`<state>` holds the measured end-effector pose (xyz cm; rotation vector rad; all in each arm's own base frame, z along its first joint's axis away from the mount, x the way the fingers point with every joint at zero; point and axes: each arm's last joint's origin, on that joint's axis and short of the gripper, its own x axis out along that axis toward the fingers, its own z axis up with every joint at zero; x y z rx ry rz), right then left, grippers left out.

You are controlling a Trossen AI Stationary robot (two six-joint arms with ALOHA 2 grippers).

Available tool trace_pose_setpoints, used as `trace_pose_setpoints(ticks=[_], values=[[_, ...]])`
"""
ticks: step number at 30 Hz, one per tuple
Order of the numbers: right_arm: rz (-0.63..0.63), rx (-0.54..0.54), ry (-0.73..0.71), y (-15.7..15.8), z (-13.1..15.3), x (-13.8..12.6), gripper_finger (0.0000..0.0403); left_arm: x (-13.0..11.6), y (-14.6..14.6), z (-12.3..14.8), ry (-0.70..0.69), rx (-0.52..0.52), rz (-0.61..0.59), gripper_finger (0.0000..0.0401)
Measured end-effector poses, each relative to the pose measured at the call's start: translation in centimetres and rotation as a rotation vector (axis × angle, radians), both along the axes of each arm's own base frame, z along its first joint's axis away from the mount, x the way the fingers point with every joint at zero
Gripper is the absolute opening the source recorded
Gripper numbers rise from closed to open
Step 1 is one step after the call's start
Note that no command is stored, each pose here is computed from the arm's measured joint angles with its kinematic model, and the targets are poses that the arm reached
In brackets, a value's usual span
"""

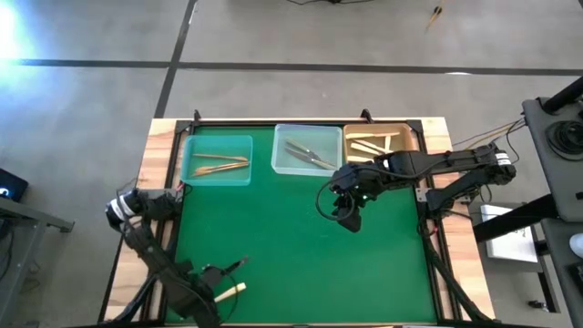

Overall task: Sort silverware by color (type)
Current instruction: Put the green knife into the transparent bin

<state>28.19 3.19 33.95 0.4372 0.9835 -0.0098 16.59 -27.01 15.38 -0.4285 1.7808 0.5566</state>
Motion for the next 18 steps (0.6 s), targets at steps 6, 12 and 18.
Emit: trace_pose_setpoints(ticks=[6,12,18], values=[[-0.001,0.001,-0.017,0.0,0.1,0.1,0.0141,4.1,2.1,1.3,-0.181,0.1,-0.019,0.0046],[-0.001,0.008,-0.088,0.1,0.5,0.7,0.0141,8.8,6.6,1.7,-0.289,0.22,-0.034,0.0046],[-0.04,0.032,-0.088,-0.2,0.5,0.8,0.0141,14.4,13.7,3.2,-0.358,0.315,-0.031,0.0044]])
